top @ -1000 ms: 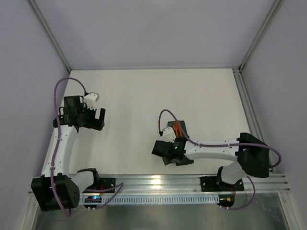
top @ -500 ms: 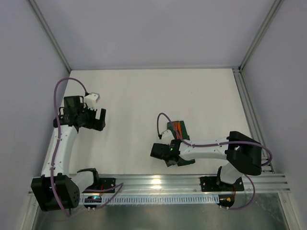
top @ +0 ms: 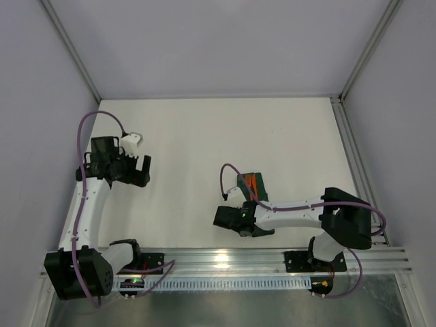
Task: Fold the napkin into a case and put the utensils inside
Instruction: Smooth out the smaller rectangle-folded napkin at the center of the board.
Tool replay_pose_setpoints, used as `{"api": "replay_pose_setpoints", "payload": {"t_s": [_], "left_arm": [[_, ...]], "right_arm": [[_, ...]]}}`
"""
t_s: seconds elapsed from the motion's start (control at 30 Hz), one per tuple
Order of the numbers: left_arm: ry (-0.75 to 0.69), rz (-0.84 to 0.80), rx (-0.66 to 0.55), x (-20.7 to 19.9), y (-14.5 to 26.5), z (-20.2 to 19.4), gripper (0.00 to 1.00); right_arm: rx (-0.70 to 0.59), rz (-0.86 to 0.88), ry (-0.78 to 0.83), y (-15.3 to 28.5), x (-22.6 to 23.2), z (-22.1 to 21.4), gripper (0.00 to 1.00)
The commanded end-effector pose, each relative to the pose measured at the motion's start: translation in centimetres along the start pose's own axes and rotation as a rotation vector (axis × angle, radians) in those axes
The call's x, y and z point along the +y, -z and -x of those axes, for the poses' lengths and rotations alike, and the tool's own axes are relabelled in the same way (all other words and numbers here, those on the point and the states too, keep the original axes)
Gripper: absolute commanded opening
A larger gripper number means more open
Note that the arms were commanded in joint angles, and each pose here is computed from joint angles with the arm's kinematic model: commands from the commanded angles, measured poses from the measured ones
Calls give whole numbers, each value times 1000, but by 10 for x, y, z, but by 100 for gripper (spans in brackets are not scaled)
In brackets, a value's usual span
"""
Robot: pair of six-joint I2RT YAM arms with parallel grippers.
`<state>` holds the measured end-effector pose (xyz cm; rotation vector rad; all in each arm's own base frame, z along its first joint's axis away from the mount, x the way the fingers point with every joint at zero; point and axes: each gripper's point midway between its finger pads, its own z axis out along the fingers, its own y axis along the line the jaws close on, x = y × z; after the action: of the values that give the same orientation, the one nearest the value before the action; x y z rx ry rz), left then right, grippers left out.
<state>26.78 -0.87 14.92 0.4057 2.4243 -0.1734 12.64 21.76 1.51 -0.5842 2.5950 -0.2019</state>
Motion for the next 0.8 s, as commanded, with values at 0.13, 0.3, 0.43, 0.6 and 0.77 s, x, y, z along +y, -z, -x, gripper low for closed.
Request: {"api": "replay_pose_setpoints", "payload": {"t_s": [0.13, 0.3, 0.43, 0.6, 0.77], "left_arm": [[-26, -16, -35, -2, 10, 13, 99], [-32, -17, -38, -3, 12, 14, 99], [-31, -17, -44, -2, 12, 16, 99], [-38, -16, -46, -2, 14, 17, 99], [-44, -16, -46, -2, 15, 16, 99]], "right_arm": [[8, -59, 64, -9, -16, 2, 15], [-33, -137, 66, 0, -37, 19, 4], [-76, -225, 80, 8, -51, 34, 4], [-61, -310, 132, 6, -60, 35, 4], [-34, -340, 195, -2, -51, 30, 4]]}}
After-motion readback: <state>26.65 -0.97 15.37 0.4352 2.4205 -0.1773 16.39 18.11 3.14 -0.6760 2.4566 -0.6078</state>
